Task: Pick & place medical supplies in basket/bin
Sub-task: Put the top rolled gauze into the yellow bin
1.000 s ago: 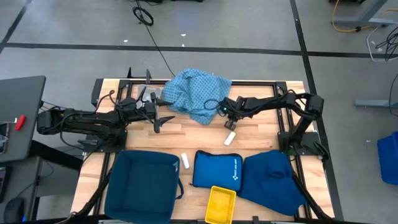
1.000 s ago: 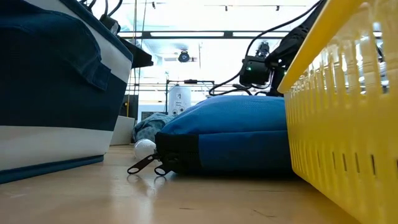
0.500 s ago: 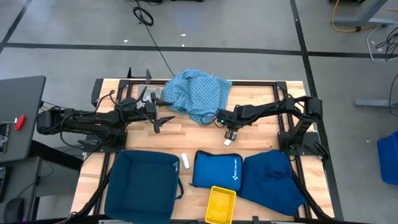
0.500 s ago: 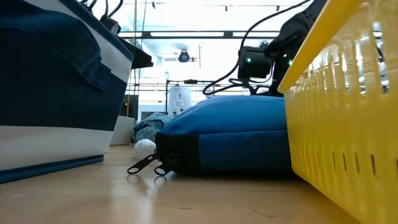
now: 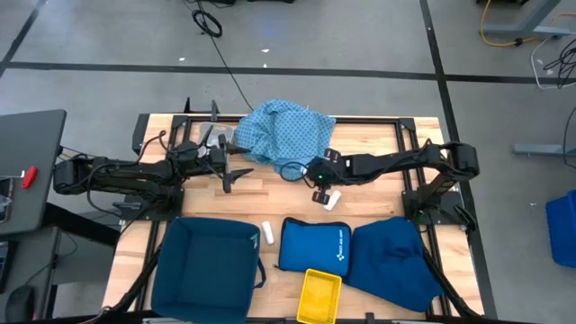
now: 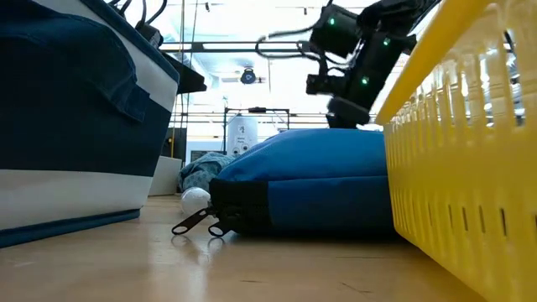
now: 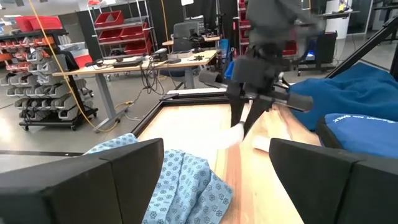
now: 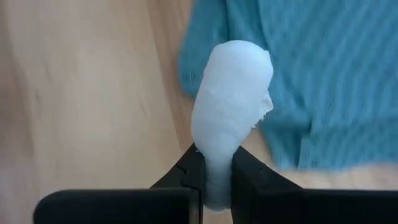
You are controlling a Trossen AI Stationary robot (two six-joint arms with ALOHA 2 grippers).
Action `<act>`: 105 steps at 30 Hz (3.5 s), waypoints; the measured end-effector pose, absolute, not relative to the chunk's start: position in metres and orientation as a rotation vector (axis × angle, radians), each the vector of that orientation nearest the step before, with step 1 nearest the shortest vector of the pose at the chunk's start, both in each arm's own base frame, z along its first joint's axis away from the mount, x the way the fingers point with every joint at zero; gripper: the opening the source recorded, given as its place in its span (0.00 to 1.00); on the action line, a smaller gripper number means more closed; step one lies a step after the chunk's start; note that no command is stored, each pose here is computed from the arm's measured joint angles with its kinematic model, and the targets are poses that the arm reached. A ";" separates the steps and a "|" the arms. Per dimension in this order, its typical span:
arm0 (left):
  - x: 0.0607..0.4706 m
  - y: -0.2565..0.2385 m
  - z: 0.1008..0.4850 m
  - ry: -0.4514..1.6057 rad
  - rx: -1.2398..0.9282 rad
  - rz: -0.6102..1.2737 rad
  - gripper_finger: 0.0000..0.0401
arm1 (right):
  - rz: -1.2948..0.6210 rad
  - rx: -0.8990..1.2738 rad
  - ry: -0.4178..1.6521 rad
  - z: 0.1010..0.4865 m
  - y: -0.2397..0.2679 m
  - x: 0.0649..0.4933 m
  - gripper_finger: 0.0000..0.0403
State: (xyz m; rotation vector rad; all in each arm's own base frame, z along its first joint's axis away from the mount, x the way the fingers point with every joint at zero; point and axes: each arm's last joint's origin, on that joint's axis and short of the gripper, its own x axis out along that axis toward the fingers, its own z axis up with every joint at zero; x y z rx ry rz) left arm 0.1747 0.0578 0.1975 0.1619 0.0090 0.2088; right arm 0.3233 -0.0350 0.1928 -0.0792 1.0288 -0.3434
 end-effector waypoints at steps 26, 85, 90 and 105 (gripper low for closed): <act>0.187 0.053 0.205 -0.192 0.086 0.037 0.74 | -0.027 -0.233 0.313 0.240 -0.025 0.371 0.09; 0.239 0.031 0.203 -0.340 0.124 -0.056 0.12 | 0.027 -0.256 0.154 0.230 -0.022 0.389 0.09; 0.239 0.031 0.201 -0.325 0.127 -0.071 0.12 | 0.028 -0.229 0.179 0.228 -0.022 0.388 0.23; 0.239 0.029 0.201 -0.305 0.124 -0.125 0.12 | -0.043 -0.232 0.330 0.215 -0.025 0.384 0.70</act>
